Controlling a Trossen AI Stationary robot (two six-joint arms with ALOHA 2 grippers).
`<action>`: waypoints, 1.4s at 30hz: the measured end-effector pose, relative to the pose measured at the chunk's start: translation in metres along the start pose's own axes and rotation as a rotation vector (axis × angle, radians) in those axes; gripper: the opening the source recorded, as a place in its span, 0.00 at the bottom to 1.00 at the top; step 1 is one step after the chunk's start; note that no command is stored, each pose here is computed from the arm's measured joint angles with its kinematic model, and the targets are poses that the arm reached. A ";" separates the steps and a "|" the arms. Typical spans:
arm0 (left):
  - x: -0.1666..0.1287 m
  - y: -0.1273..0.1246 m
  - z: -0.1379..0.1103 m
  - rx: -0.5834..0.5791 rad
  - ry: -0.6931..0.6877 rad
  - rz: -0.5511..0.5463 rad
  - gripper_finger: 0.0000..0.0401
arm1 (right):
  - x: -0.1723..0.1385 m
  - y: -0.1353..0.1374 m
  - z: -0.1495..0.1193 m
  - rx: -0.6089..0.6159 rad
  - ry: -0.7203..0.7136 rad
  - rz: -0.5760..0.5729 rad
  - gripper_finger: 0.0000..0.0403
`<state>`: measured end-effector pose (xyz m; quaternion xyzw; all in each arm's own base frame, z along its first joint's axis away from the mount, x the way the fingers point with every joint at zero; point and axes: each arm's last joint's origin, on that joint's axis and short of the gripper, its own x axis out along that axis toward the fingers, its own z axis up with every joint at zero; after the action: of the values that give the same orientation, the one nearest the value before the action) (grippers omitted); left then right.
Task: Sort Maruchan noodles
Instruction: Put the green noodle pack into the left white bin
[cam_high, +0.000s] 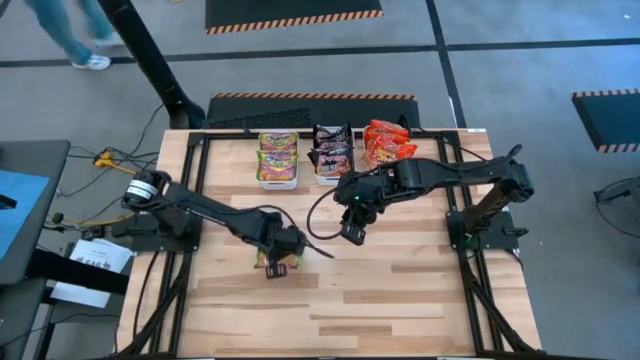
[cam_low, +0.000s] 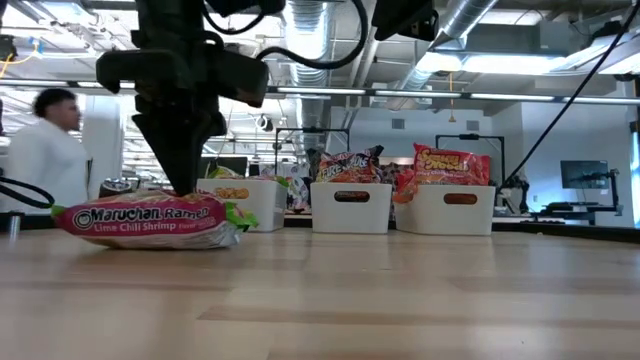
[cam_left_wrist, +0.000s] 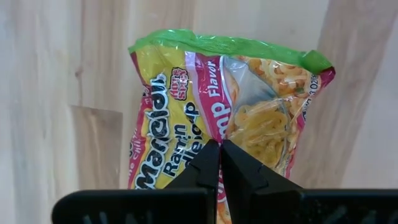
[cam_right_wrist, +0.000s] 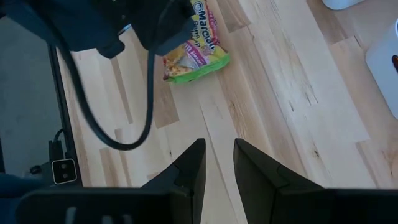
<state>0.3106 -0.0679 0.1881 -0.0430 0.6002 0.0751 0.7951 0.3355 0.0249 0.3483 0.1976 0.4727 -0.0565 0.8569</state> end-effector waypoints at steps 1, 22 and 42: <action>0.000 0.002 0.001 0.001 0.007 -0.015 0.00 | 0.000 0.000 0.000 0.000 0.000 0.000 0.27; 0.005 0.049 0.015 -0.185 0.101 -0.277 0.36 | 0.000 0.000 0.000 -0.040 0.000 0.000 0.27; 0.007 0.113 0.021 -0.407 0.112 -0.376 0.39 | 0.000 0.000 0.000 -0.106 0.000 0.000 0.27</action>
<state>0.3131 0.0473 0.1898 -0.3167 0.5971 0.0428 0.7358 0.3355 0.0249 0.3483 0.1522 0.4750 -0.0313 0.8662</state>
